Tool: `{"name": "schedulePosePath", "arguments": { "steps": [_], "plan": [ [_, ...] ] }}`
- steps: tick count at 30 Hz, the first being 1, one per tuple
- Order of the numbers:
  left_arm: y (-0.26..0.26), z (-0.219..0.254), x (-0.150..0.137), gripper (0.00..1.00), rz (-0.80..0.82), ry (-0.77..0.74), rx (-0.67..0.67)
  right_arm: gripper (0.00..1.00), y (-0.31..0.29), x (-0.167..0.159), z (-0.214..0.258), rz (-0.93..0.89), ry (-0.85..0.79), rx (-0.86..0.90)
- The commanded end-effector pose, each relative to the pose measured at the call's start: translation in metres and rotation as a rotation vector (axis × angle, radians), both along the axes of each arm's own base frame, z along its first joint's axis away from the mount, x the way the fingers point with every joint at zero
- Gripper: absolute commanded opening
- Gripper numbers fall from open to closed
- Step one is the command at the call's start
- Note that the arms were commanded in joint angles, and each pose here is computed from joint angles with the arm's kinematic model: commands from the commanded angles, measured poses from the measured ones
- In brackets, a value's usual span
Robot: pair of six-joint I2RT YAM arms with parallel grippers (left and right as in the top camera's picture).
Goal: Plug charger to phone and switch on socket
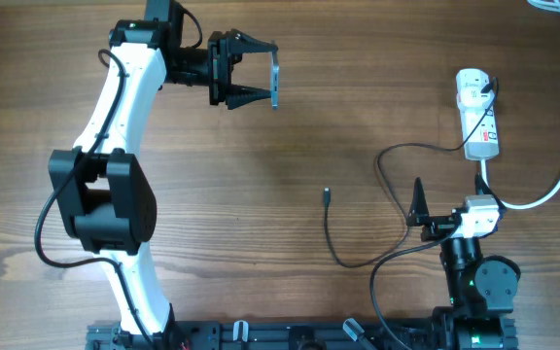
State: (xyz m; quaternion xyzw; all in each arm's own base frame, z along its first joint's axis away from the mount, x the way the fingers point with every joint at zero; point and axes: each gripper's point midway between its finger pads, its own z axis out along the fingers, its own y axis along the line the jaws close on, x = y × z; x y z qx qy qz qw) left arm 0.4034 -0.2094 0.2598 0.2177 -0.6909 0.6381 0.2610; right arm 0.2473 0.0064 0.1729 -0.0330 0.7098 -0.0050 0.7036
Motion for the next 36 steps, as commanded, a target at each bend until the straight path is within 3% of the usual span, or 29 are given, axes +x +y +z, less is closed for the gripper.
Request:
{"name": "schedulePosePath", "arguments": {
  "steps": [1, 31, 36],
  "plan": [
    [0.003, 0.028, -0.006, 0.68, -0.004, -0.035, -0.059, 1.0, -0.003, 0.0, 0.001, -0.015, -0.008, 0.002],
    [0.003, 0.028, -0.006, 0.68, -0.004, -0.038, -0.059, 1.0, -0.003, 0.0, 0.002, -0.014, -0.008, 0.006],
    [0.003, 0.027, -0.006, 0.68, -0.004, -0.038, -0.059, 1.0, 0.03, -0.004, 0.005, 0.177, 0.012, 0.278]
  ]
}}
